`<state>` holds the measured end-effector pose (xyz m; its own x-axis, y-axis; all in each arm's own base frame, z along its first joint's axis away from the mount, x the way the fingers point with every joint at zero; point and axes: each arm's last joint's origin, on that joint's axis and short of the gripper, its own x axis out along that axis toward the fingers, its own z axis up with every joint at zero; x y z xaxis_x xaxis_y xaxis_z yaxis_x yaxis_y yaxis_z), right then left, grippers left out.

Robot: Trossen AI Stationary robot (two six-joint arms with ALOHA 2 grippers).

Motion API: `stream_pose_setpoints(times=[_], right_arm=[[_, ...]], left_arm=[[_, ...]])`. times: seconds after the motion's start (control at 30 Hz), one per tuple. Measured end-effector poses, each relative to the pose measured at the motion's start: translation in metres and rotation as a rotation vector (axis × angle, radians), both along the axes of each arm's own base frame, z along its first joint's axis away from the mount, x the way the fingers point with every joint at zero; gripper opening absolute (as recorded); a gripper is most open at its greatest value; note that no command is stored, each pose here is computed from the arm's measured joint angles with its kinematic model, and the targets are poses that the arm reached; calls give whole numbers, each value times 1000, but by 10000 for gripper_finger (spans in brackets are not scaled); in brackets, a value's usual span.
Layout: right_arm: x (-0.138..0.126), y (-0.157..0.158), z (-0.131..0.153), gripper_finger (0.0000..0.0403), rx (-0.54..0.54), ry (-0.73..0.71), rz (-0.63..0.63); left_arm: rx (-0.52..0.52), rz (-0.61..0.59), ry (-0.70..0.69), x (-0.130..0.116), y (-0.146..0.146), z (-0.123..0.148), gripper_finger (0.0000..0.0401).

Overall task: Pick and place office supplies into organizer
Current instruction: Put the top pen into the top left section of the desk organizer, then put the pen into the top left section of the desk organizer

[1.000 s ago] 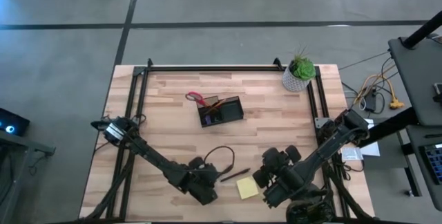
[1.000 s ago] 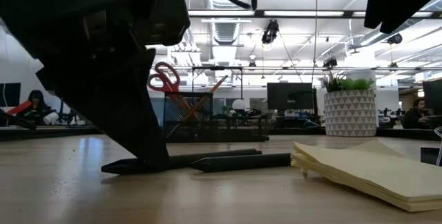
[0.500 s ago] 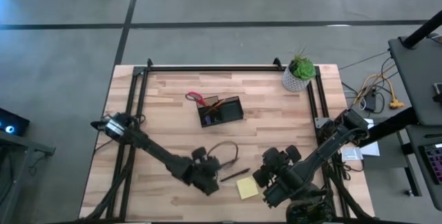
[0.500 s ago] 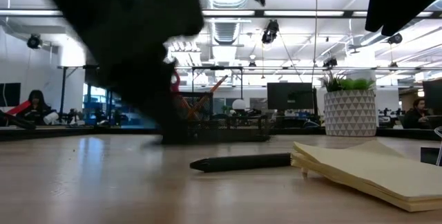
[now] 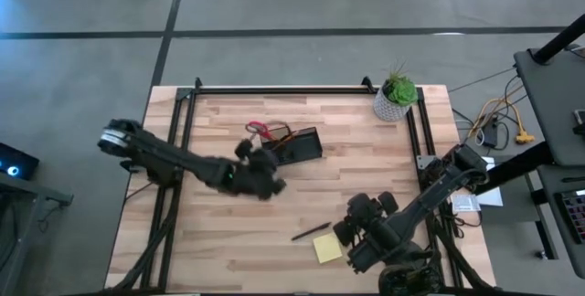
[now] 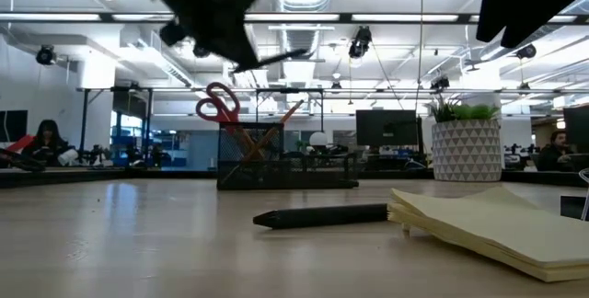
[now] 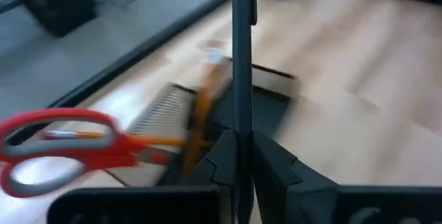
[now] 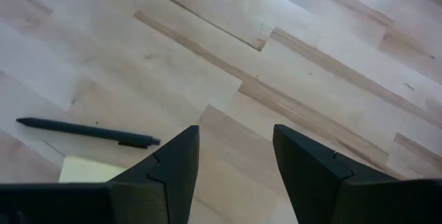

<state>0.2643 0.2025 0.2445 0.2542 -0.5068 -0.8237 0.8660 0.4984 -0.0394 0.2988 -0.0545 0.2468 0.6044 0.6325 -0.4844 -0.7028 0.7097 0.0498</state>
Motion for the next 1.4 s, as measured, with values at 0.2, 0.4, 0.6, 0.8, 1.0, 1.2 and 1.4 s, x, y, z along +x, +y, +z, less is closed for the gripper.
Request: stream_pose_setpoints(times=[0.2, 0.4, 0.6, 0.8, 1.0, 1.2, 1.4], right_arm=[[2, -3, 0, 180, -4, 3, -5], [1, -3, -1, 180, -2, 7, -5], [2, -4, -2, 180, -2, 11, -12], [5, -7, -2, 180, 0, 11, -23], [5, -7, -2, 180, 12, 12, -27], [5, -7, -2, 180, 13, 9, -32], [4, -6, -2, 180, 32, 29, -31]], left_arm=[[62, 37, -115, -16, 53, -17, 7], [42, 40, -37, -29, 82, -44, 7], [13, -26, -2, -28, 90, -64, 7], [42, 21, 34, -25, 92, -77, 12], [49, 38, 51, -23, 93, -84, 66], [-34, -6, 16, -23, 91, -83, 94], [-163, -131, -112, -31, 73, -58, 100]])
